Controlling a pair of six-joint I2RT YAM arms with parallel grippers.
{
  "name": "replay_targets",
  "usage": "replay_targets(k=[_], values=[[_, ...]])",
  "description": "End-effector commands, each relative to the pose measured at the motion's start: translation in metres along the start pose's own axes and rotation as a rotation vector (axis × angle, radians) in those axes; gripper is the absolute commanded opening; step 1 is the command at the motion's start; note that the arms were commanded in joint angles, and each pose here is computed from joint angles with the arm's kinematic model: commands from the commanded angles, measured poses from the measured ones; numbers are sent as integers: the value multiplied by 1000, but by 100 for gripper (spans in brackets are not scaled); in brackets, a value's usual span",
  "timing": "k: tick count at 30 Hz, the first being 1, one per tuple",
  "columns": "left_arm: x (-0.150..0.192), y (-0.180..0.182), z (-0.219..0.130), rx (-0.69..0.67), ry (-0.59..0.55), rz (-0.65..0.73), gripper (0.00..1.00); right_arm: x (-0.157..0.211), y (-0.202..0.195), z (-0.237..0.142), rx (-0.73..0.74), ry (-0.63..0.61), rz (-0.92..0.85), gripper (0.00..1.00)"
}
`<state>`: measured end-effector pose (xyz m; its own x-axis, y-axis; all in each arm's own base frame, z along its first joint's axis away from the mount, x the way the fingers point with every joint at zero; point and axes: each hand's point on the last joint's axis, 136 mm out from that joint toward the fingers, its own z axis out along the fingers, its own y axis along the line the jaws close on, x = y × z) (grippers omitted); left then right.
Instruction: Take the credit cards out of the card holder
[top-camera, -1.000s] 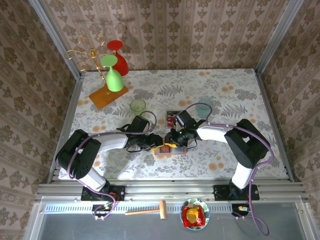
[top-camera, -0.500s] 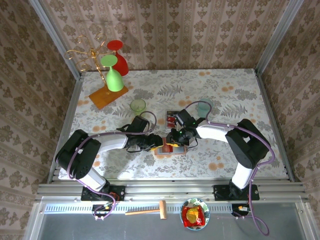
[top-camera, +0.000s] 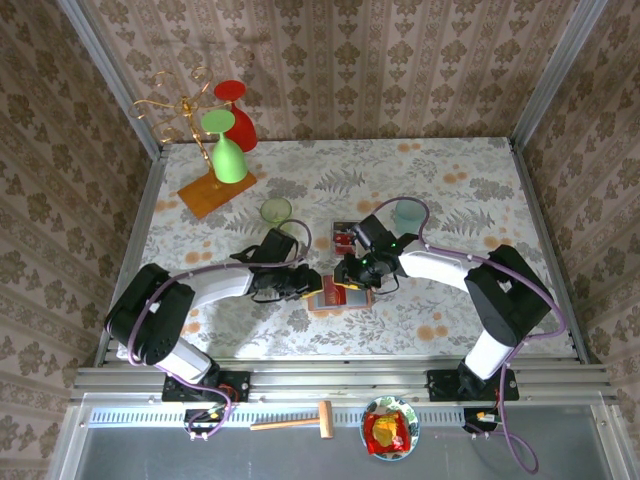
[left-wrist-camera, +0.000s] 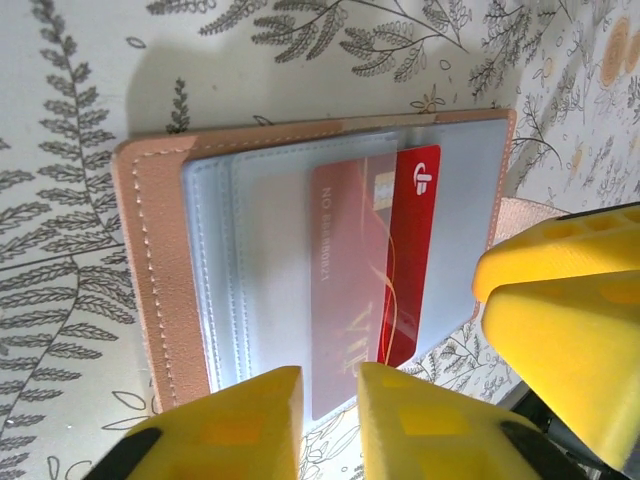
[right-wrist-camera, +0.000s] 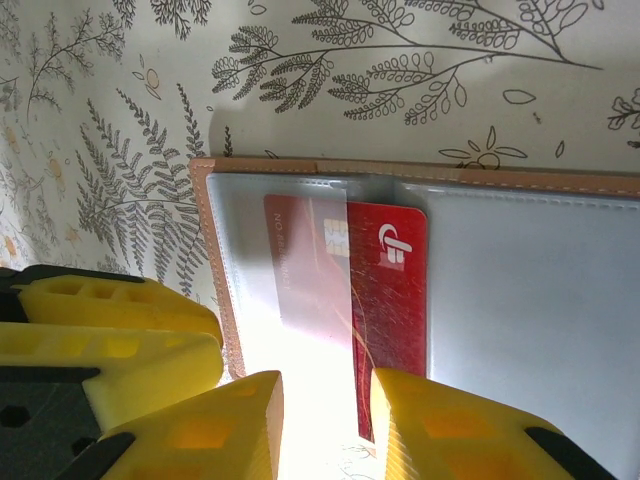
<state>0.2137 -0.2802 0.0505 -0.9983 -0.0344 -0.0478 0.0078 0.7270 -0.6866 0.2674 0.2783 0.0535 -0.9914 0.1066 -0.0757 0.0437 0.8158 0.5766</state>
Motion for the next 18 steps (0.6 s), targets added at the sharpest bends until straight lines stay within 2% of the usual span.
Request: replay_targets(k=[1,9,18], values=[[-5,-11,-3,10,-8,20,18,-1,-4,-6,9,-15,-3,31],[-4,-5,7,-1,13,11,5,-2,-10,-3,3,-9,10,31],[2,6,19,-7,41,-15,2,-4,-13,0,-21,3,15,31]])
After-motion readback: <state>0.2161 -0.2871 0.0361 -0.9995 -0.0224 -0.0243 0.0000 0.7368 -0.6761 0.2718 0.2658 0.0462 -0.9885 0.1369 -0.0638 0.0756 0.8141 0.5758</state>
